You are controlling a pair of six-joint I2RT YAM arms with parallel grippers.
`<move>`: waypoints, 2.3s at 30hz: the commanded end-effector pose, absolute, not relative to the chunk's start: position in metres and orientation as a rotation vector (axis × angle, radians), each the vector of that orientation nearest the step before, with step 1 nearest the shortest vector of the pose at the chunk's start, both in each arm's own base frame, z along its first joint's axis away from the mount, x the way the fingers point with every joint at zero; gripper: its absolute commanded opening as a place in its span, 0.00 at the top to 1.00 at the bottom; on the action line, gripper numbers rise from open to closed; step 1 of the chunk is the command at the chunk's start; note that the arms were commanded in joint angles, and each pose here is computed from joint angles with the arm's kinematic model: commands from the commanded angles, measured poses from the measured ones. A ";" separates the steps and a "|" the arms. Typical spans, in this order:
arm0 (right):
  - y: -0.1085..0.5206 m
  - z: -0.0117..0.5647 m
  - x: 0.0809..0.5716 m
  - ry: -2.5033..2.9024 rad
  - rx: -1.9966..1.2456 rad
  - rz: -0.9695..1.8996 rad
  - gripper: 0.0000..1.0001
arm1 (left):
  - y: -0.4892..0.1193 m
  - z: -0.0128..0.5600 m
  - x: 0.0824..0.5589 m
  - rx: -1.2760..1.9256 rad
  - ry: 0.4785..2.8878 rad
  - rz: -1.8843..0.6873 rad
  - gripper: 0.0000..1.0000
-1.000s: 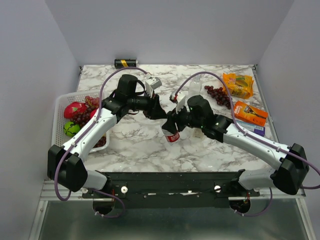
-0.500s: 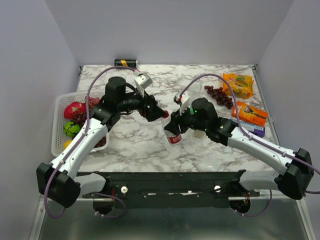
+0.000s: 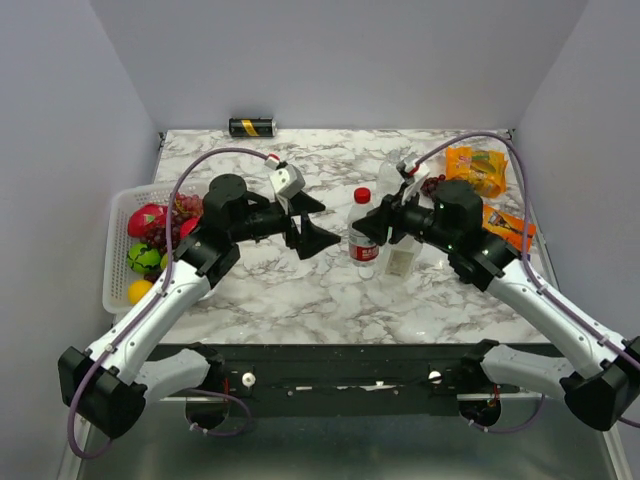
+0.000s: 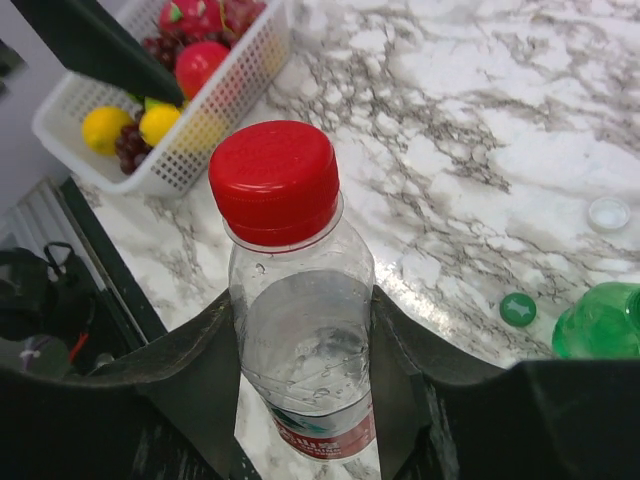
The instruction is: Unscrew the bottle caps
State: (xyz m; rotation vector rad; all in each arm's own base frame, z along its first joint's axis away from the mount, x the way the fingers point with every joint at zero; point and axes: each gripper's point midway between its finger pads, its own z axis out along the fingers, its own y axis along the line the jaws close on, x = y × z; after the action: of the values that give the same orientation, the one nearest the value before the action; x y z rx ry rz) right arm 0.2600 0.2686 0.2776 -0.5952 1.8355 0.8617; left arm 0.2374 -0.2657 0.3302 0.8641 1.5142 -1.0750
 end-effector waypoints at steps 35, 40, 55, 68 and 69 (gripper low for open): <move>0.301 0.358 0.213 1.481 -0.543 1.336 0.65 | -0.326 0.300 0.201 0.965 1.480 -1.336 0.40; 0.295 0.359 0.215 1.497 -0.517 1.294 0.48 | -0.327 0.295 0.203 0.964 1.501 -1.327 0.60; 0.254 0.401 0.238 1.503 -0.360 1.026 0.16 | -0.333 0.269 0.201 1.046 1.594 -1.133 0.63; 0.267 0.370 0.250 1.613 -0.379 1.017 0.36 | -0.335 0.264 0.198 1.077 1.605 -1.096 0.64; 0.267 0.369 0.249 1.615 -0.378 1.020 0.40 | -0.335 0.264 0.198 1.076 1.607 -1.095 0.64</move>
State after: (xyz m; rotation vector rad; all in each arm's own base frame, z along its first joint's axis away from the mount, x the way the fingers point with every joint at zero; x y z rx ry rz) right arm 0.2512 0.2662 0.3684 -0.3705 1.6135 1.0185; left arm 0.1920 -0.3331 0.2475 1.0791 1.6552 -1.1342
